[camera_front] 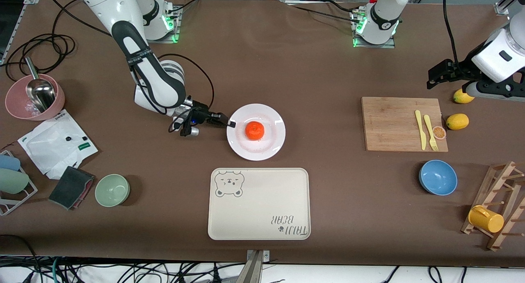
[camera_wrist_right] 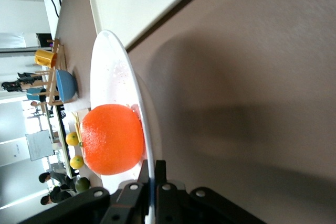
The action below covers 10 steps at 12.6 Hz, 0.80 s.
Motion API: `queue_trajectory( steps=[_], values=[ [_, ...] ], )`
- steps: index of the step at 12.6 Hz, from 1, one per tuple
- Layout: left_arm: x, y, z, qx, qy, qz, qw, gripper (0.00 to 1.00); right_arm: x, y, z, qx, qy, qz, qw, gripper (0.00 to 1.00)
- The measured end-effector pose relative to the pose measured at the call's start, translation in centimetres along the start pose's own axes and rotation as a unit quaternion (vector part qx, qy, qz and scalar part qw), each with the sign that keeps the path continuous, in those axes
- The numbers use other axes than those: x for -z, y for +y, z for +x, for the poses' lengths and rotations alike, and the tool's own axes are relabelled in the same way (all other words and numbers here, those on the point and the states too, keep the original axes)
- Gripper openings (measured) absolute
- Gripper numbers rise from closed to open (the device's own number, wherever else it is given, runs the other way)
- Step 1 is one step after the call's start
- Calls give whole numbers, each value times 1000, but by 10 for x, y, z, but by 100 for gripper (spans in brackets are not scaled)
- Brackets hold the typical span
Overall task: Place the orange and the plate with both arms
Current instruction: 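Slide the plate with the right gripper onto the bear placemat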
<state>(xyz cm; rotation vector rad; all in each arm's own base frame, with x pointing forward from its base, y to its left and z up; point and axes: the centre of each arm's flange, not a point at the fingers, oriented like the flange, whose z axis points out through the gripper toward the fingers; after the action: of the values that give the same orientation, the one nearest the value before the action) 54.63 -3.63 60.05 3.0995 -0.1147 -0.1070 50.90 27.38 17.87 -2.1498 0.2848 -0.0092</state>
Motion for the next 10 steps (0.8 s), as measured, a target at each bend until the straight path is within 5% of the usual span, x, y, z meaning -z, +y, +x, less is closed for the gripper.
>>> queue_trajectory(
  steps=[10],
  values=[
    [1,-9,0,8,1,-1,1000,100,-29,-47,131,-49,28,32,998,5]
  ],
)
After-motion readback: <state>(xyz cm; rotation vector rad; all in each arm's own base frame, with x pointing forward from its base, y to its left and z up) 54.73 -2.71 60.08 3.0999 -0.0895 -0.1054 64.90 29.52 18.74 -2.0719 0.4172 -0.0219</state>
